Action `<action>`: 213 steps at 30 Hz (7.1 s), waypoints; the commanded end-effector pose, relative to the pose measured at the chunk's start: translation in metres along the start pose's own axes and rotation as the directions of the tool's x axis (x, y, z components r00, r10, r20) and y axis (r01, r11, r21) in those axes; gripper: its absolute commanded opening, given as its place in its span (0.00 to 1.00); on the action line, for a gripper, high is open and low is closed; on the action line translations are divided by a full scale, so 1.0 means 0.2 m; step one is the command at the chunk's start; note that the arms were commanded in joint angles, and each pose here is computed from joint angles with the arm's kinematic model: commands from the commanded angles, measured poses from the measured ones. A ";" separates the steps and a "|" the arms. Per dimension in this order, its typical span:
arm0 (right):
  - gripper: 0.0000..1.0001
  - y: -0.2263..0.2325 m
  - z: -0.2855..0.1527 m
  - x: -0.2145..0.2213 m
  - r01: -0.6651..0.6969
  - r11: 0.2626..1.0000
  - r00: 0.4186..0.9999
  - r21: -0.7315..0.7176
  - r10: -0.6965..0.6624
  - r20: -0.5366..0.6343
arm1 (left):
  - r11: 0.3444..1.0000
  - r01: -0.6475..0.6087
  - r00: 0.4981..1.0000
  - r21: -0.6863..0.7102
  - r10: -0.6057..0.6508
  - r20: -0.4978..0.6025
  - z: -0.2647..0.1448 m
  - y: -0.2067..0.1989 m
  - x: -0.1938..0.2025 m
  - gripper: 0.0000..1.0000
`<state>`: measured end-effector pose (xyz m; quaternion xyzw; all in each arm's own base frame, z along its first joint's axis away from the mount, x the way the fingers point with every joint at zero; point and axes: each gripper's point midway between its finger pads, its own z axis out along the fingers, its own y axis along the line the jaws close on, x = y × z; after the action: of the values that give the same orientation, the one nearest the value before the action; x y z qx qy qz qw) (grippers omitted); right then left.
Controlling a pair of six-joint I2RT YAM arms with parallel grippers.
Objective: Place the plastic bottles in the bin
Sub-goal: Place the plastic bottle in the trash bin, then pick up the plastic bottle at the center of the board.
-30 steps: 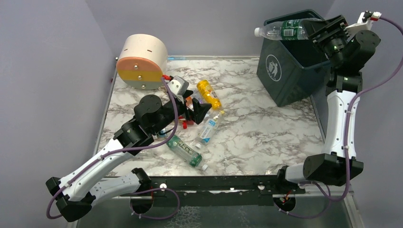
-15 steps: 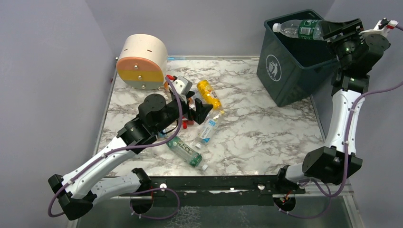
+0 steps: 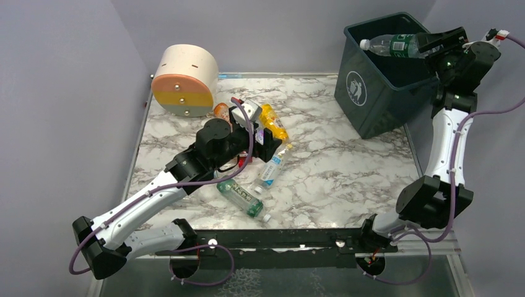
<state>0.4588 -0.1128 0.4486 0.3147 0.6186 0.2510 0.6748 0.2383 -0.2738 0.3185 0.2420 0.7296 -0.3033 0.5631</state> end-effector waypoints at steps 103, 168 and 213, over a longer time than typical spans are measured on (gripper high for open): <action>0.99 -0.04 -1.03 1.81 0.019 0.943 0.515 -0.334 -0.295 -0.805 | 0.970 0.031 0.831 -0.242 -0.159 -0.533 0.29 0.16 1.30 0.91; 1.00 -0.01 -1.19 2.03 -0.230 0.924 0.293 -0.305 -0.233 -0.927 | 0.987 0.099 0.929 0.128 -0.045 -0.367 0.24 -0.25 0.89 0.57; 0.64 0.01 -1.21 2.08 -0.238 0.921 0.279 -0.309 -0.240 -0.930 | 0.994 0.077 0.953 0.076 -0.052 -0.298 0.19 -0.21 0.80 0.99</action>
<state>0.2653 0.2158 0.1572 -0.0307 0.8400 0.5000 0.2088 0.1920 -0.3329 0.1474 0.3016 0.8096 -0.3076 0.3988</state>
